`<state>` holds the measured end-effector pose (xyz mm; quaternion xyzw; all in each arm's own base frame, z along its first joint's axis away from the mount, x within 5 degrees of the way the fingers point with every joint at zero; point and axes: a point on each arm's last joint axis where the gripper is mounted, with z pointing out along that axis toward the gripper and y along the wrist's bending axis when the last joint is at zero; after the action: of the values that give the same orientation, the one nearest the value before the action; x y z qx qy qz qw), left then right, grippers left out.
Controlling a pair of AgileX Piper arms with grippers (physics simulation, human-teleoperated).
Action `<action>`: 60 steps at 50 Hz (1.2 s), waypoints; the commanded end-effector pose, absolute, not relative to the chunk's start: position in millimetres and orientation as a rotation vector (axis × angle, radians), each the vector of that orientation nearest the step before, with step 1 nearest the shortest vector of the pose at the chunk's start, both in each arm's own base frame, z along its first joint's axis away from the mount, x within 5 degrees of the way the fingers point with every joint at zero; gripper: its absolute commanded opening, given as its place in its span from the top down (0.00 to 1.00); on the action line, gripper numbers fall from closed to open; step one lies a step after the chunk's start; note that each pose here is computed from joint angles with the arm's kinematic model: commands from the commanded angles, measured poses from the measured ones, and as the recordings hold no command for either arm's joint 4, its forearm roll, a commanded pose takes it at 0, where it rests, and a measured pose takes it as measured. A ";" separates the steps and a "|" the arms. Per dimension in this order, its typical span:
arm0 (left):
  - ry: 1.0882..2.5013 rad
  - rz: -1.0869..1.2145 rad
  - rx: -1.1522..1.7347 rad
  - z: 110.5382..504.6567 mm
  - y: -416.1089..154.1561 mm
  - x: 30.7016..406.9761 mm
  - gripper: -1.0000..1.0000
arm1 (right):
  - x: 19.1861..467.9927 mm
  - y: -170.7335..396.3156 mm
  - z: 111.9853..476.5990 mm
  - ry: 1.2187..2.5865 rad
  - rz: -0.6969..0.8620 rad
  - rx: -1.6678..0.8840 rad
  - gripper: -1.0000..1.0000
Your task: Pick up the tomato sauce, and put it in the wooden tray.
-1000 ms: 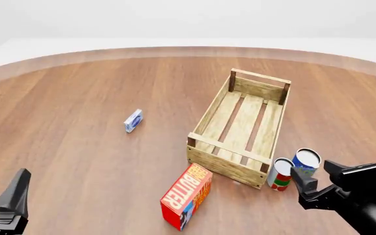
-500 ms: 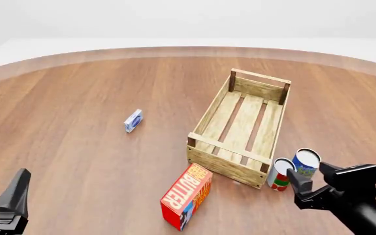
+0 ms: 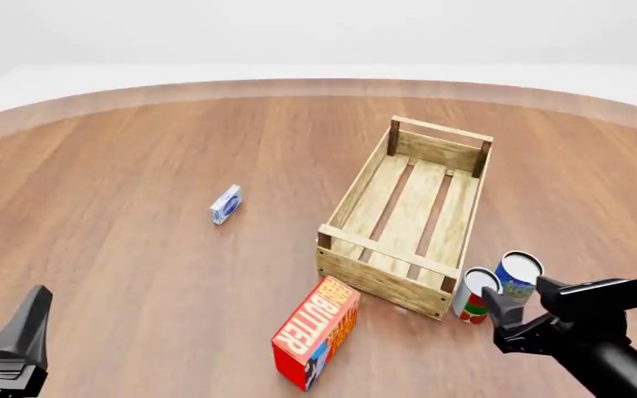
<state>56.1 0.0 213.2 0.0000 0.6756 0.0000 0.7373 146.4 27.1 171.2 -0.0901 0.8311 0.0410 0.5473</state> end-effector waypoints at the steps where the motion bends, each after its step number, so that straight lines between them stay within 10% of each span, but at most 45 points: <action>1: 1.484 0.000 0.000 213.2 0.0 56.1 0.00 | 149.3 27.7 165.9 1.976 0.104 -0.205 0.00; 60: 1.484 0.000 0.000 213.2 0.0 56.1 0.00 | 163.6 32.7 143.2 2.015 0.123 -0.202 0.00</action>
<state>56.1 0.0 213.2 0.0000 0.6756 0.0000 0.7373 161.5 31.7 147.6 -0.0859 0.8414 0.0492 0.5312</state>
